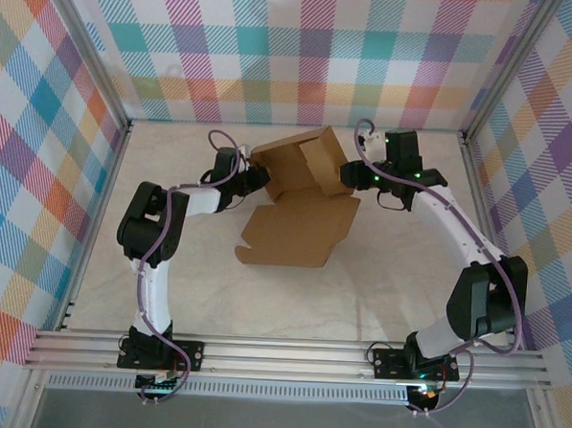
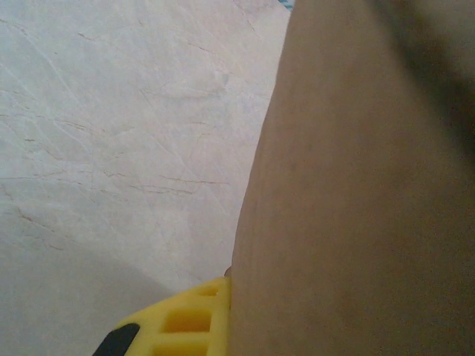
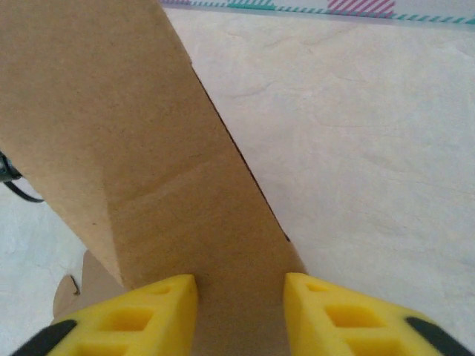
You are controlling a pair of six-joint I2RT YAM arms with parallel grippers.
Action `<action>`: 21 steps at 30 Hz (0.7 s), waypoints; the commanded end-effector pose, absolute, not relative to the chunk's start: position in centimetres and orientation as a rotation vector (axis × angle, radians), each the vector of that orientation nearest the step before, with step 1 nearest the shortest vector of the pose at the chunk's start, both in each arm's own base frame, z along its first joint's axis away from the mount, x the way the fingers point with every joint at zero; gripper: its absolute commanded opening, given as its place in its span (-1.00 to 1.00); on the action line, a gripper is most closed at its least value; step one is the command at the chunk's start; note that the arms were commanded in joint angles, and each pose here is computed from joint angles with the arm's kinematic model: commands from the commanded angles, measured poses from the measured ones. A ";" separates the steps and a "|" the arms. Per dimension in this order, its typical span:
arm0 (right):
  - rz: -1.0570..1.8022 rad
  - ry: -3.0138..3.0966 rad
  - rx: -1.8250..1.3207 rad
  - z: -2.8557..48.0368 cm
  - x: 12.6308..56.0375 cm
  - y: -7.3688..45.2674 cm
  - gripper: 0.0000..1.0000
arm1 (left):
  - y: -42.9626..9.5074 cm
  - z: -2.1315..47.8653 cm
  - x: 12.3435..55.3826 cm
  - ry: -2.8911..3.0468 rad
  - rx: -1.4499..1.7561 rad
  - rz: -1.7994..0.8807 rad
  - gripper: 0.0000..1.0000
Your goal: Fold the paper box
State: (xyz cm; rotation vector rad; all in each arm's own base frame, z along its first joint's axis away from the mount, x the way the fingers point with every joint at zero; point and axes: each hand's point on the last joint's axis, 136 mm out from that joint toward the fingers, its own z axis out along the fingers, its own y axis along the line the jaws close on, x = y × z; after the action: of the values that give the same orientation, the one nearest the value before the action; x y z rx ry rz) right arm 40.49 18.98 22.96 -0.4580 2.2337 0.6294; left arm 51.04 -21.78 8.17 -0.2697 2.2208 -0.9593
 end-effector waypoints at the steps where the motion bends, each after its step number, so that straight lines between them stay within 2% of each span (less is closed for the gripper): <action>1: 0.795 2.204 -0.533 23.2 39.9 21.5 -0.14 | -23.1 8.4 51.0 2.225 -0.236 -1.020 -1.00; 5: 0.807 2.179 -0.509 24.0 39.9 21.5 -0.06 | -23.1 8.1 51.0 2.233 -0.238 -1.018 -1.00; 11: 0.519 2.202 -0.373 24.4 41.1 17.6 0.05 | -23.1 8.1 51.1 2.232 -0.238 -1.020 -1.00; 21: 0.525 2.134 -0.419 26.3 40.6 17.8 0.18 | -23.2 8.0 51.0 2.233 -0.238 -1.028 -1.00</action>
State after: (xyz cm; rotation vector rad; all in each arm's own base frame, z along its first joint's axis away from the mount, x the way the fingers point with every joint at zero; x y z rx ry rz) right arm 41.03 17.53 26.05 -0.3831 2.1508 0.5291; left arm 50.98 -22.38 7.93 -0.2498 2.2278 -0.9929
